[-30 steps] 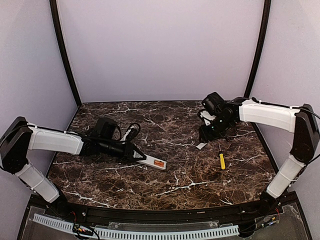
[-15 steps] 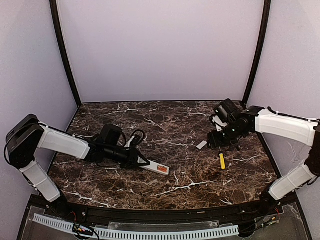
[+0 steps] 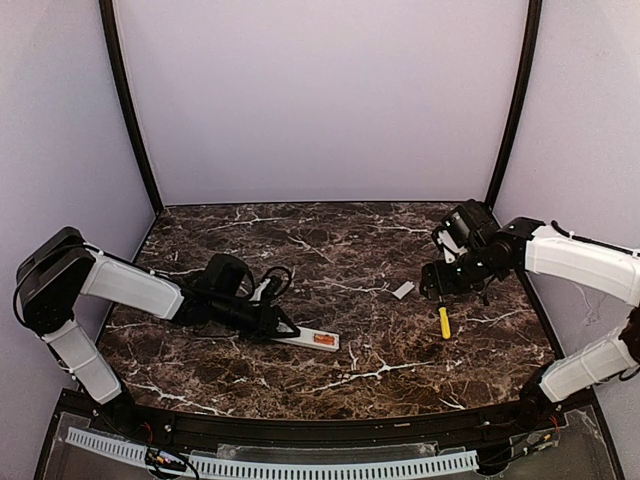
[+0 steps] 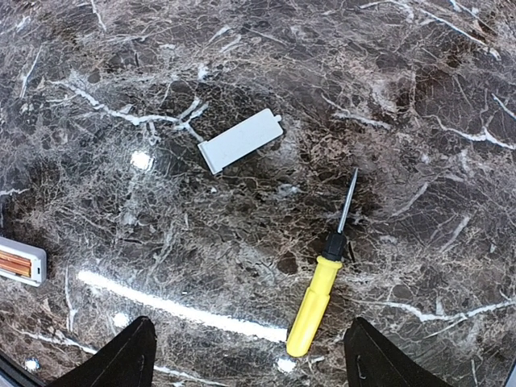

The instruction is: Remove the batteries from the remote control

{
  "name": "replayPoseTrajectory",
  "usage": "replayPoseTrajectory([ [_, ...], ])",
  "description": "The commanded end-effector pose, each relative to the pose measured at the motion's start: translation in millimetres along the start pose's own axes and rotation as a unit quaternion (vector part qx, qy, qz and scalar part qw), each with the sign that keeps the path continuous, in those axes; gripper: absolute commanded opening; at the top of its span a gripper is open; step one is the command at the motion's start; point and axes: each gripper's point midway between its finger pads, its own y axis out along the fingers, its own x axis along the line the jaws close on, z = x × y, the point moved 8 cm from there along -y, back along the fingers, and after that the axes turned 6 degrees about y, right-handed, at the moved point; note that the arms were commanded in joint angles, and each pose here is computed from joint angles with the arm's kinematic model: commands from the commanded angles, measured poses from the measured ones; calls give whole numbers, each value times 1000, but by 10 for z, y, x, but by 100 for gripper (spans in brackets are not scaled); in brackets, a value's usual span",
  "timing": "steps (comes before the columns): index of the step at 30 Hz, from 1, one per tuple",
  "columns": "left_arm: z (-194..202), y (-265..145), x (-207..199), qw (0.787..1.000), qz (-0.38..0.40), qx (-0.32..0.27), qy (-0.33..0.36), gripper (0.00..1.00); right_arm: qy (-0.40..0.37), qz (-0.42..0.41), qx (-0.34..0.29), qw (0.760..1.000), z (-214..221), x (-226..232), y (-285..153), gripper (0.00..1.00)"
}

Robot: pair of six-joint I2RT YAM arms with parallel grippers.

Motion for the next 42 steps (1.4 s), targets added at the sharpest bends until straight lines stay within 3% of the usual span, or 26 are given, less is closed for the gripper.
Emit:
replayPoseTrajectory([
  [1,32,-13,68,998,-54,21,22,47,12,5,-15,1000,-14,-58,-26,81],
  [8,-22,-60,82,993,-103,32,39,61,14,6,-14,1000,-3,-81,-28,83],
  [15,-86,-144,67,986,-152,33,65,74,25,18,-12,999,66,-160,-27,98],
  [25,-216,-400,60,958,-264,15,111,96,43,30,-3,999,150,-248,-1,99],
  [32,-337,-570,-12,938,-315,-12,141,98,60,43,13,997,254,-312,111,97],
  [42,-463,-1023,-214,904,-375,-94,184,99,75,47,42,995,403,-349,376,80],
])
